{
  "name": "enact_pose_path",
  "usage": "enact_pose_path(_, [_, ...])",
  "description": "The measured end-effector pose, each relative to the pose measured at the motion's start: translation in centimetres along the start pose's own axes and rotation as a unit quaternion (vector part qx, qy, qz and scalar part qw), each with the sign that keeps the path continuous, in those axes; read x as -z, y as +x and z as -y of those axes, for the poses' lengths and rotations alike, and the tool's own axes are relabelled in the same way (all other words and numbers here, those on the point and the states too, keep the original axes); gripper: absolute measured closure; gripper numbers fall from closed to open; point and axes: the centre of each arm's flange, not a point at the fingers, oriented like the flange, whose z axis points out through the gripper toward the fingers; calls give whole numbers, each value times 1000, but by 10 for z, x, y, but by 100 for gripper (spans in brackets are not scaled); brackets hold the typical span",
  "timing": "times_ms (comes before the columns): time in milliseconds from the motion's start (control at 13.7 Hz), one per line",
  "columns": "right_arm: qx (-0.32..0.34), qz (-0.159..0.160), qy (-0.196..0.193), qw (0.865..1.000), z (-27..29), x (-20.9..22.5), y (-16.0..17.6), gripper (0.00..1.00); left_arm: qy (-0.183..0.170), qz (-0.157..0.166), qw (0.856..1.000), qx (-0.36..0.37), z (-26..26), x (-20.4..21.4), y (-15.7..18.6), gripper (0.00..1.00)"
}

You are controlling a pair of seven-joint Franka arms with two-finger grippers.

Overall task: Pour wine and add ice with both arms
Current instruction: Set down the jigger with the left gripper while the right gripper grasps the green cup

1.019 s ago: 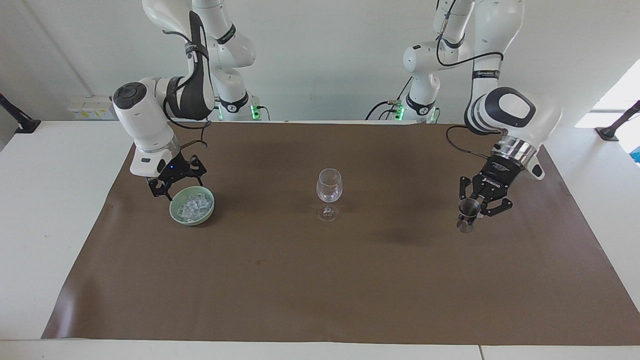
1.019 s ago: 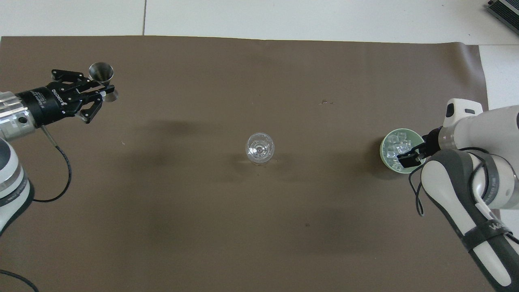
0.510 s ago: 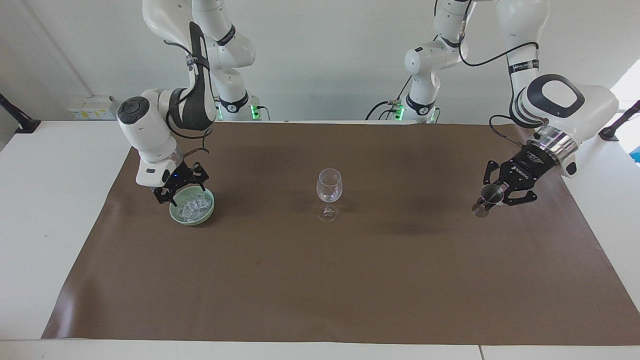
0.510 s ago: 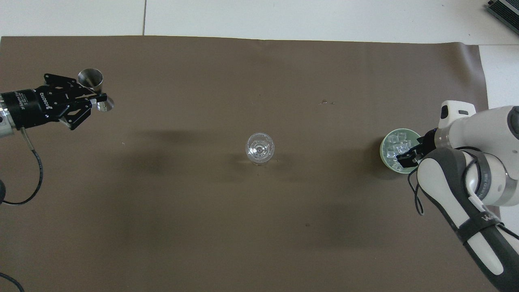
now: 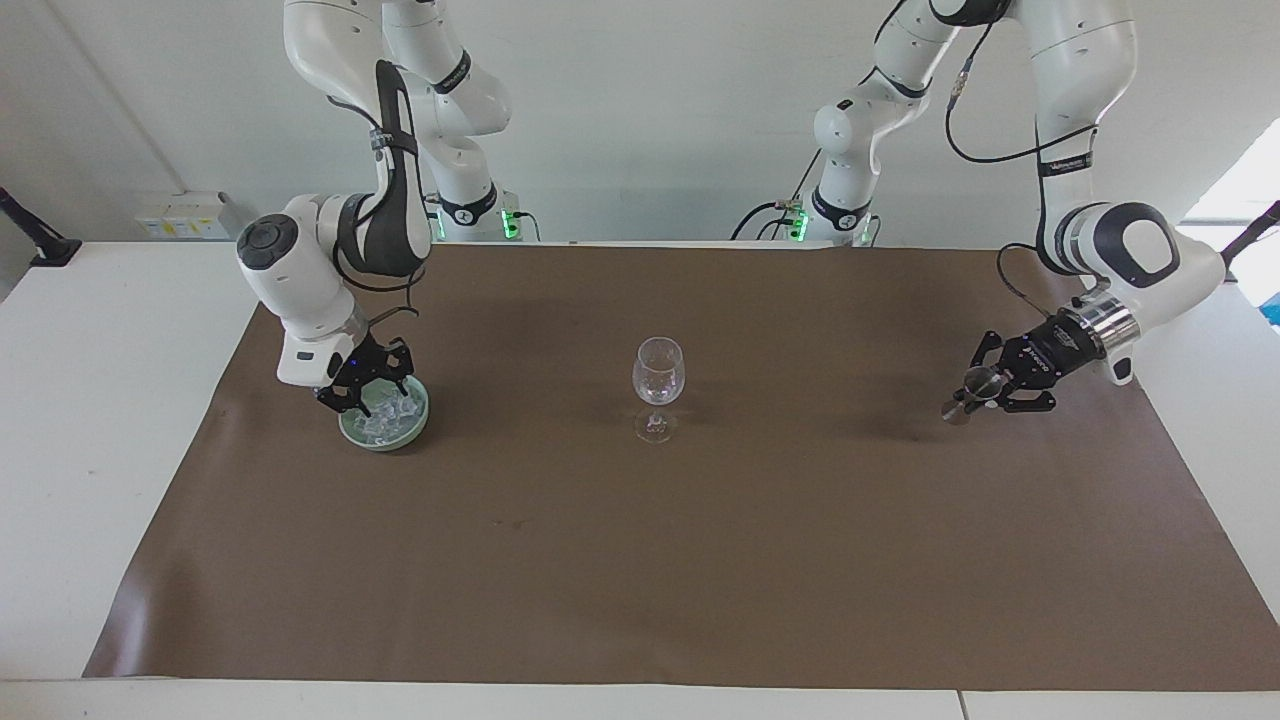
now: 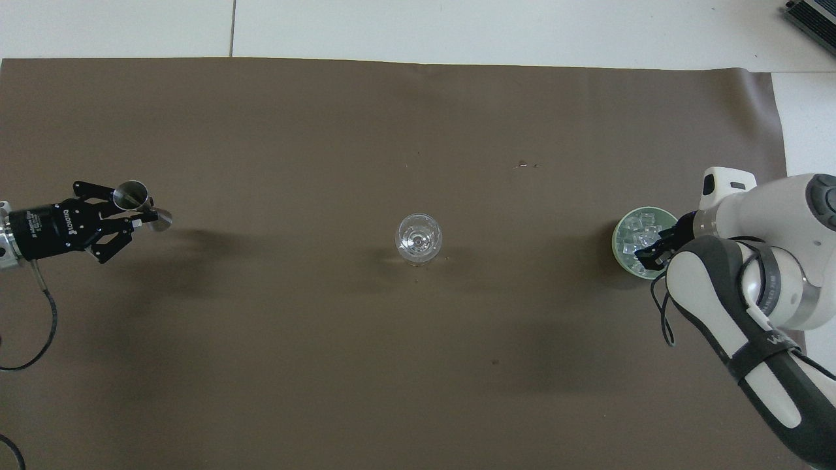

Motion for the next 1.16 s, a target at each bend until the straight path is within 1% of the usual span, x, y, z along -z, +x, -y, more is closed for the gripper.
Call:
enact_pose_path(73, [-1,0,1,1000,0,-1,0,39,-12,17,1000,-5,8,-1,14,78])
enact_pose_path(146, [-1,0,1,1000,-1,-1,-1,40,-20,26,999,-2,16,-4,26,78])
enact_pose_path(218, [-2,0,1,1000,-1,-1,-1,43,-31,36,999,11,22,-8,35,78])
enact_pose_path(291, [-2,0,1,1000,-1,-1,-1,43,-43,49,998,20,27,-11,41,78])
enact_pose_path(364, [-2,0,1,1000,-1,-1,-1,51,-52,58,997,13,31,-14,46,78])
enact_pose_path(437, [-2,0,1,1000,-1,-1,-1,56,-57,61,997,-1,34,-17,50,78])
enact_pose_path(510, [-2,0,1,1000,-1,-1,-1,56,-59,61,996,-8,37,-19,53,78])
enact_pose_path(582, [-2,-1,1,1000,-1,-1,-1,62,-62,62,996,-8,39,-20,56,78])
enact_pose_path(655, [-2,-1,1,1000,-1,-1,-1,62,-67,61,996,-4,39,-20,58,78])
enact_pose_path(728, [-3,-1,1,1000,-1,-1,-1,66,-75,57,996,1,39,-20,61,78])
enact_pose_path(801, [-3,-1,1,1000,-1,-1,-1,66,-79,52,996,4,38,-21,64,78])
enact_pose_path(874, [-3,-1,1,1000,-2,-1,-1,69,-80,48,996,6,38,-24,66,78])
enact_pose_path(946, [-4,-1,1,1000,-2,-1,-2,69,-83,44,996,8,38,-27,67,78])
enact_pose_path(1019, [-4,-1,1,1000,-2,-1,-2,73,-87,40,995,10,37,-30,68,78])
enact_pose_path(1092, [-4,-1,1,1000,-2,-1,-2,73,-89,36,995,11,37,-33,68,78])
enact_pose_path(1165, [-4,-1,2,1000,-2,-1,-2,76,-92,32,995,12,37,-35,69,78])
